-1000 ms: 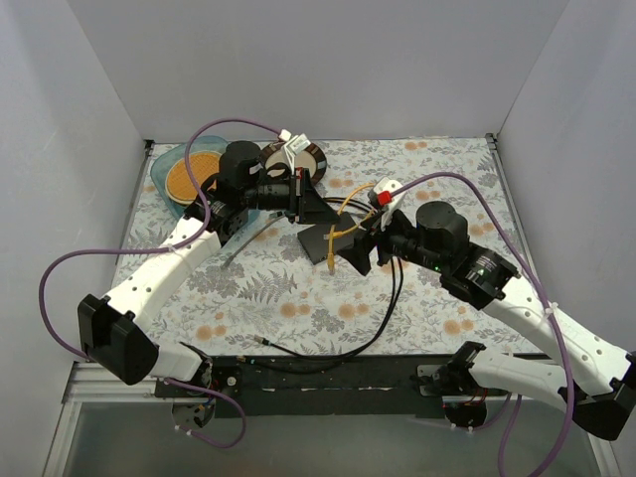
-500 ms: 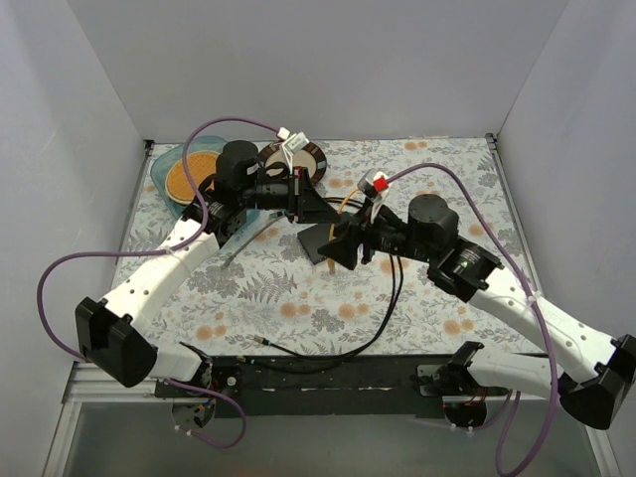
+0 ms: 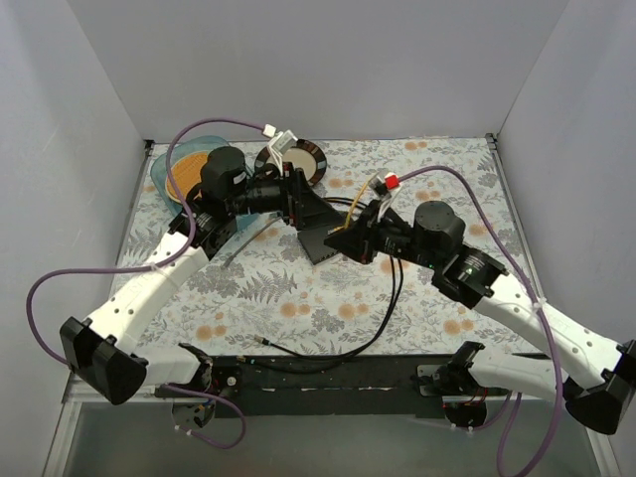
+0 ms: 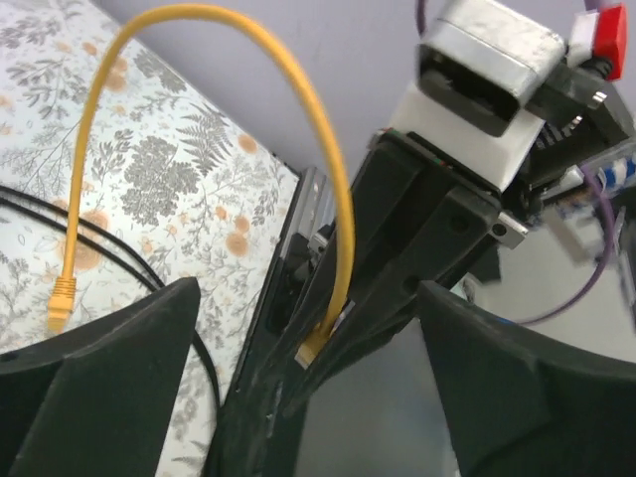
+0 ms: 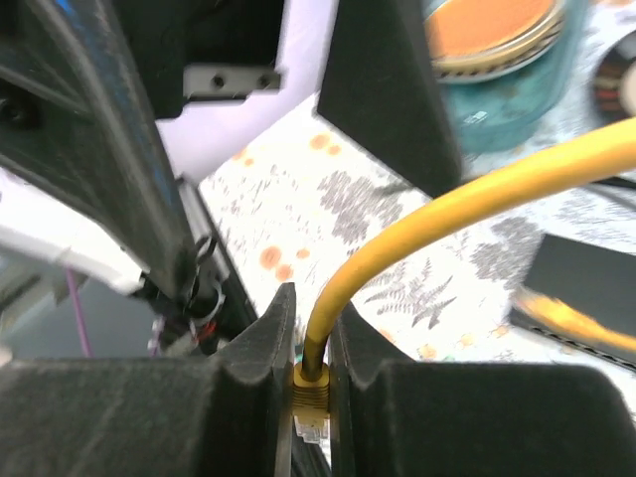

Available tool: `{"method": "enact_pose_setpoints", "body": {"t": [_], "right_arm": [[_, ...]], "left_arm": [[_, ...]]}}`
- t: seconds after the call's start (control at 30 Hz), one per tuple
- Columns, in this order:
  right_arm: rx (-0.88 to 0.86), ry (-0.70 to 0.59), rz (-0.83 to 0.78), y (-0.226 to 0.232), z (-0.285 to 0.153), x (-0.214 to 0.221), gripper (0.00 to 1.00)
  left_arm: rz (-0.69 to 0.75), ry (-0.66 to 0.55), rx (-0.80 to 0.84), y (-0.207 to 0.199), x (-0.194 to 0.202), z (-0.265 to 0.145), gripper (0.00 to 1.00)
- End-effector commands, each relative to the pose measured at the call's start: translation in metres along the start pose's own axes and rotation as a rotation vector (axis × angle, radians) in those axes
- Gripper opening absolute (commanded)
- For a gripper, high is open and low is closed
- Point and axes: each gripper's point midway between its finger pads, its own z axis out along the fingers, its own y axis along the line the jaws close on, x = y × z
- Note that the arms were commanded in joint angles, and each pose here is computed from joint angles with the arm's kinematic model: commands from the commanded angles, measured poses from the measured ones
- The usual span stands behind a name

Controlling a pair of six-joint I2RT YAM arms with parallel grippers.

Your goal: Insert the plug into the switch port

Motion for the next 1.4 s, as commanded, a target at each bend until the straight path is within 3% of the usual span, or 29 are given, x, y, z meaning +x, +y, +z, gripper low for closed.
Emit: {"method": "enact_pose_setpoints", "body": {"t": [0.0, 0.07, 0.23, 0.33, 0.47, 0.67, 0.97, 1.1, 1.33, 1.37], "right_arm": [[0.157, -0.247, 0.046, -0.016, -0.025, -0.046, 0.01], [0.259, -0.369, 0.126, -0.030, -0.044, -0.061, 0.01], [0.418, -0.571, 0.333, -0.060, -0.083, -0.063, 0.01], [0.479, -0.645, 0.432, -0.073, -0.094, -0.064, 0.01], [0.520, -0.633, 0.496, -0.079, -0.091, -0.060, 0.01], [0.525, -0.626, 0.541, -0.082, -0.083, -0.058, 0.01], [0.508, -0.631, 0.546, -0.079, -0.085, -0.060, 0.01], [0.506, -0.626, 0.554, -0.079, -0.085, -0.057, 0.01], [0.499, -0.639, 0.559, -0.078, -0.088, -0.057, 0.01], [0.496, -0.635, 0.554, -0.077, -0.088, -0.058, 0.01]], "left_arm": [[0.081, -0.160, -0.186, 0.005, -0.017, -0.024, 0.98], [0.094, -0.229, -0.263, 0.016, -0.022, -0.032, 0.98], [0.132, -0.288, -0.214, -0.001, -0.018, -0.037, 0.98], [0.143, -0.286, -0.201, -0.003, -0.011, -0.025, 0.88], [0.160, -0.208, -0.181, -0.005, 0.007, 0.010, 0.79], [0.211, -0.141, -0.196, -0.004, 0.026, 0.055, 0.75], [0.227, -0.100, -0.195, 0.002, 0.033, 0.083, 0.56], [0.231, -0.103, -0.179, -0.001, 0.033, 0.089, 0.45], [0.229, -0.065, -0.183, 0.008, 0.043, 0.097, 0.00], [0.226, -0.069, -0.197, 0.009, 0.042, 0.096, 0.00]]}}
